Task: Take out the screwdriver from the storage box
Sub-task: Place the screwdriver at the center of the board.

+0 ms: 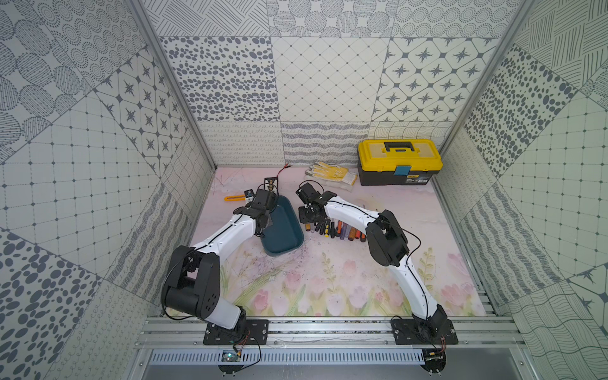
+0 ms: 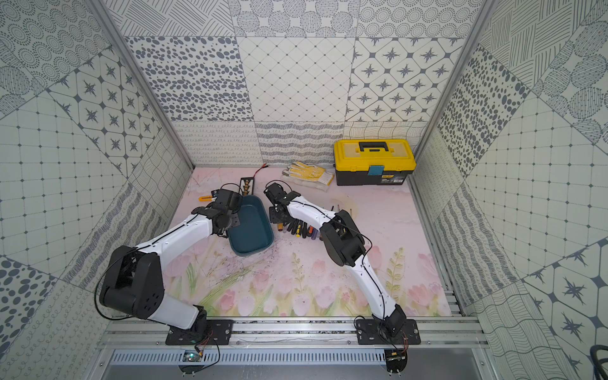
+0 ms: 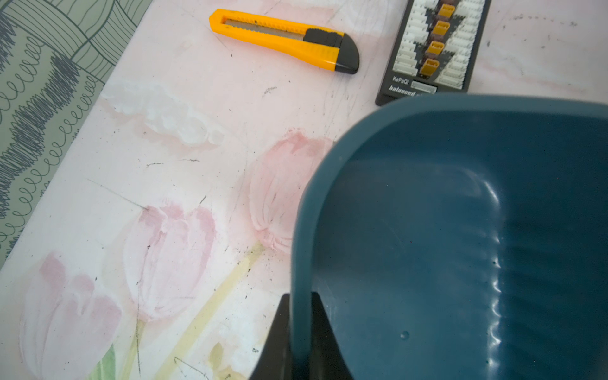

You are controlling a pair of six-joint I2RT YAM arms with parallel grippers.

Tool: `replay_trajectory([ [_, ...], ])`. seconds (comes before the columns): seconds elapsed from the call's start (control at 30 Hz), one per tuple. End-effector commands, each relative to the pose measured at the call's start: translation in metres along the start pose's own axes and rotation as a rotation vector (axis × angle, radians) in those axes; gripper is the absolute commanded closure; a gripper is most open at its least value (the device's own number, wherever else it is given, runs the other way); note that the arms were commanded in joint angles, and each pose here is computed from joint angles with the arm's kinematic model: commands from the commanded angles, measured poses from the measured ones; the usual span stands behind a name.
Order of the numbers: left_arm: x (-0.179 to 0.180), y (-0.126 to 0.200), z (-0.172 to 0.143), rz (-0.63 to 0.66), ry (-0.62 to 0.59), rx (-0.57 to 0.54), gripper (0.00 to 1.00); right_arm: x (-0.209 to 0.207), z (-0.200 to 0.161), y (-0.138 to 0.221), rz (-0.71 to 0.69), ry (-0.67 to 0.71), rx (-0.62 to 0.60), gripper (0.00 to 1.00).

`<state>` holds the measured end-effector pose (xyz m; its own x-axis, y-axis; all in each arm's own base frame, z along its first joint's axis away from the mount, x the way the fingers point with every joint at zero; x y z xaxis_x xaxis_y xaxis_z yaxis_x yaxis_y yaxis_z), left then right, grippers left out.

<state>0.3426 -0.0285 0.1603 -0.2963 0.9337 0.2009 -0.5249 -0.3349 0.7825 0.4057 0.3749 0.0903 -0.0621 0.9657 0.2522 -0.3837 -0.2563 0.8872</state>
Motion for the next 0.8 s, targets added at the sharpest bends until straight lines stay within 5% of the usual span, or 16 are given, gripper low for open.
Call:
replay_trajectory([
  [0.0,0.0017,0.0050,0.0085,0.004,-0.009,-0.006,1.00,-0.0263,-0.0028,-0.0022,-0.100,0.000,0.021,0.92],
  [0.63,-0.0018,0.0070,0.0152,-0.010,-0.018,-0.002,1.00,-0.0333,-0.0018,-0.0006,-0.108,-0.016,0.021,0.87],
  [0.77,-0.0017,0.0072,0.0163,-0.010,-0.020,0.000,1.00,-0.0347,-0.0012,0.0005,-0.112,-0.015,0.018,0.75],
])
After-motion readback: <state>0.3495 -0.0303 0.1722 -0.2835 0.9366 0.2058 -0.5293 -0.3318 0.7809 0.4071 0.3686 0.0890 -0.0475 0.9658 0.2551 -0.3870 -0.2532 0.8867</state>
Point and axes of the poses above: each gripper's point midway between its finger pads, its own y axis back along the fingers, its own x axis along the line the jaws close on, z = x × y, the point moved 6 cm from there along y, back along the fingers, and after that the axes turned 11 degrees about -y, right-handed, at the moved point
